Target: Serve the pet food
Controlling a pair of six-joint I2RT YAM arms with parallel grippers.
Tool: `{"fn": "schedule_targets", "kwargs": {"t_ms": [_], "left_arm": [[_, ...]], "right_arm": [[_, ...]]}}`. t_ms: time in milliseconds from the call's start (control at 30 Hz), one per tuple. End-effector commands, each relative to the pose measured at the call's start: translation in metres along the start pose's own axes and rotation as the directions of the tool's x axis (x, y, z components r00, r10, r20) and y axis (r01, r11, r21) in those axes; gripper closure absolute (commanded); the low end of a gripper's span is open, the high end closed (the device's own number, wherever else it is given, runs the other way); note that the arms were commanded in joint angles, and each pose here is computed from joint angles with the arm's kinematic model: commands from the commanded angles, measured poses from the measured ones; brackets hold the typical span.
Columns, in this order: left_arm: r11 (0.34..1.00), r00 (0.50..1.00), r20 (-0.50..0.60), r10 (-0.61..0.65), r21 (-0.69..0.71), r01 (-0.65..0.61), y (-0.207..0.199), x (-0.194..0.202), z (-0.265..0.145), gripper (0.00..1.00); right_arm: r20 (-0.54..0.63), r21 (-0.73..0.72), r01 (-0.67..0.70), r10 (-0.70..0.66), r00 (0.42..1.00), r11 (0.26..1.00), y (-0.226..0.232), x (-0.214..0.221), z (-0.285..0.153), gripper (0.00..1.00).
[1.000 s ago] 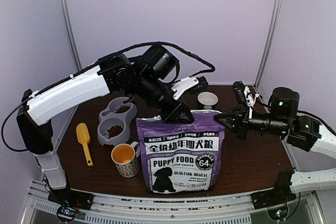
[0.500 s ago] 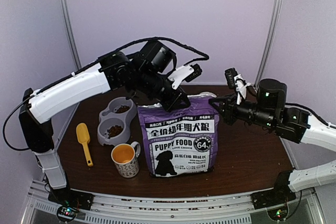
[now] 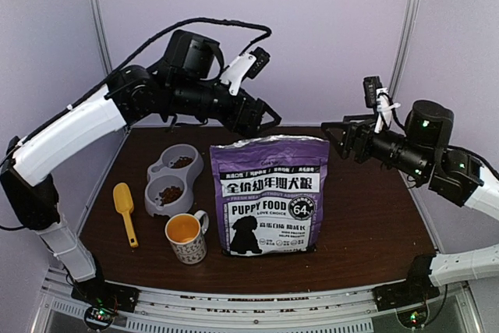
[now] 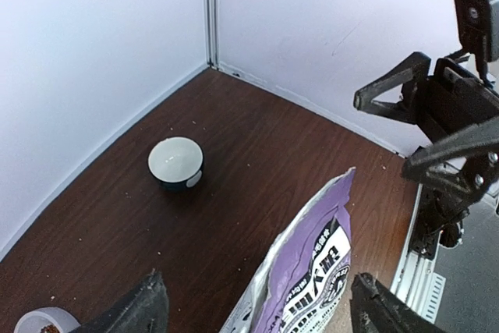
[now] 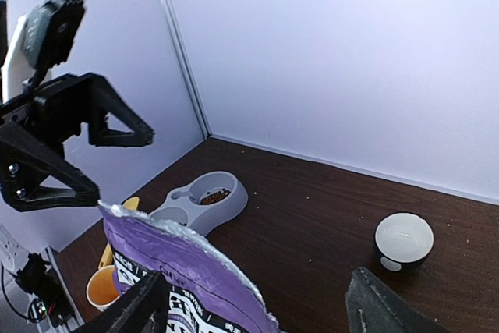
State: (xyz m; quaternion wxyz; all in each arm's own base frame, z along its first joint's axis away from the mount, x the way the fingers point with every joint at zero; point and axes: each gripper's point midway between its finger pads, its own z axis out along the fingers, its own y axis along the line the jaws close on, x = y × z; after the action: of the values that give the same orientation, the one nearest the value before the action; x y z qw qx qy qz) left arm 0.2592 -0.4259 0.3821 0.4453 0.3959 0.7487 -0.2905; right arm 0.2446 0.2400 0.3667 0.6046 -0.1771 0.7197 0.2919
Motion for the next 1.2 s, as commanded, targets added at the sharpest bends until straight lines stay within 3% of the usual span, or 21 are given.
{"fn": "schedule_targets", "kwargs": {"t_ms": [0, 100, 233, 333, 467, 700, 867, 933, 1067, 1167], "left_arm": [[0.992, 0.987, 0.144, -0.071, -0.098, 0.085, 0.033, -0.028, -0.056, 0.17], [0.942, 0.978, 0.142, -0.154, -0.278, 0.189, 0.088, -0.002, -0.095, 0.15], [0.787, 0.936, 0.203, -0.287, -0.507, 0.351, 0.164, 0.065, -0.174, 0.13], [0.66, 0.9, 0.322, -0.293, -0.613, 0.434, 0.188, 0.105, -0.245, 0.03], [0.486, 0.875, 0.407, -0.263, -0.727, 0.484, 0.201, 0.159, -0.318, 0.02], [0.318, 0.816, 0.417, -0.401, -0.772, 0.551, 0.257, 0.238, -0.309, 0.02], [0.091, 0.788, 0.524, -0.323, -0.812, 0.577, 0.291, 0.288, -0.33, 0.02], [0.029, 0.792, 0.553, -0.257, -0.815, 0.579, 0.293, 0.301, -0.338, 0.02], [-0.033, 0.815, 0.558, -0.155, -0.827, 0.561, 0.296, 0.327, -0.343, 0.02], [-0.022, 0.83, 0.553, -0.076, -0.833, 0.553, 0.304, 0.333, -0.338, 0.02]], "right_arm": [[0.04, 0.181, -0.041, 0.034, 0.999, 0.983, -0.035, -0.03, -0.023, 0.18], [0.006, 0.313, -0.056, 0.057, 0.998, 0.948, -0.066, -0.028, -0.034, 0.14], [-0.05, 0.443, -0.064, 0.096, 0.994, 0.894, -0.108, -0.005, -0.049, 0.11], [-0.074, 0.513, -0.083, 0.14, 0.987, 0.855, -0.137, 0.019, -0.062, 0.1], [-0.09, 0.595, -0.107, 0.198, 0.976, 0.796, -0.173, 0.053, -0.077, 0.09], [-0.02, 0.69, -0.183, 0.272, 0.962, 0.7, -0.219, 0.096, -0.093, 0.09], [0.077, 0.734, -0.204, 0.218, 0.973, 0.648, -0.239, 0.107, -0.103, 0.09], [0.126, 0.749, -0.209, 0.175, 0.976, 0.629, -0.246, 0.107, -0.106, 0.09], [0.229, 0.775, -0.227, 0.072, 0.971, 0.59, -0.258, 0.1, -0.114, 0.08], [0.251, 0.793, -0.214, 0.013, 0.968, 0.57, -0.267, 0.107, -0.115, 0.08]]}}
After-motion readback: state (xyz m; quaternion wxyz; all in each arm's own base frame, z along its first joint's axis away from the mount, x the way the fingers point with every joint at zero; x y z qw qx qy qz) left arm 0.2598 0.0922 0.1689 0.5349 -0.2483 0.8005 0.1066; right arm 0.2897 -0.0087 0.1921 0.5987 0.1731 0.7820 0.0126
